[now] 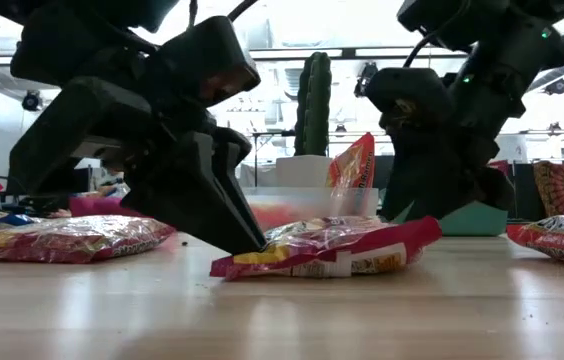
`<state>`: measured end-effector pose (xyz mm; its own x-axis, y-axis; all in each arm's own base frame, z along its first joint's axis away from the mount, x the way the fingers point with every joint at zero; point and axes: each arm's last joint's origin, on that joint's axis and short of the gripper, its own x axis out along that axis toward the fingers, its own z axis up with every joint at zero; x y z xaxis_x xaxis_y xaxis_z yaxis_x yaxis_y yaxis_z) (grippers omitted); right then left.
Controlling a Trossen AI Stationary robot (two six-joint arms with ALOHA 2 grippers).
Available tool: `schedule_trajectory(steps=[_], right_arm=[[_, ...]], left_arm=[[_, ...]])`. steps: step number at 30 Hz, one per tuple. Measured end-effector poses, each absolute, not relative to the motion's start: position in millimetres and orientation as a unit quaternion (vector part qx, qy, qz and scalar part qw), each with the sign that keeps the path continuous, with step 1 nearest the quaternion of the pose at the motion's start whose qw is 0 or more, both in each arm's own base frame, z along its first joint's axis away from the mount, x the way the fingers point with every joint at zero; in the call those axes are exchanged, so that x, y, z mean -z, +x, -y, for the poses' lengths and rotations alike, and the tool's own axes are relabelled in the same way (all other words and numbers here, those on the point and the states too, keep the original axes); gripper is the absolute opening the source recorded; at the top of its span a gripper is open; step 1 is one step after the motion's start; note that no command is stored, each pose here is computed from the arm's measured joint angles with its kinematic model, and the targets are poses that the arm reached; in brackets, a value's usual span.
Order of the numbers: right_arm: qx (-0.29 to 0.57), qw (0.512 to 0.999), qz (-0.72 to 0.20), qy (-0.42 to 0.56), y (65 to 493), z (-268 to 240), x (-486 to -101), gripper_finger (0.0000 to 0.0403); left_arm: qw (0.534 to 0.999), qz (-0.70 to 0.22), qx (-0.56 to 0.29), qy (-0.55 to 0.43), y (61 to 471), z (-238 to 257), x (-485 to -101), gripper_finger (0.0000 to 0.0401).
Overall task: Sort Maruchan noodles
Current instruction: Put the red noodle pack into the green bin
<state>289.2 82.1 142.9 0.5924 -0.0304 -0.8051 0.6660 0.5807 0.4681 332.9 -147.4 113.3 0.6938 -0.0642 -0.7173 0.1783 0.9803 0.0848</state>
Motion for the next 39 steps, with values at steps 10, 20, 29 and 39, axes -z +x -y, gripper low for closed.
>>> schedule_trajectory(steps=[10,20,29,39], right_arm=[[0.160,0.788,-0.414,0.426,296,-67,-147,0.0313],[0.128,0.808,-0.382,0.430,307,-62,-149,0.0353],[0.124,0.814,-0.368,0.432,306,-65,-142,0.0345],[0.032,0.836,-0.318,0.446,329,-82,-112,0.0343]], left_arm=[[0.912,-0.396,0.065,0.078,331,147,-106,0.0052],[0.912,-0.400,0.062,0.074,329,145,-103,0.0052],[0.912,-0.399,0.059,0.075,329,145,-102,0.0052],[0.913,-0.396,0.059,0.074,329,145,-102,0.0052]])
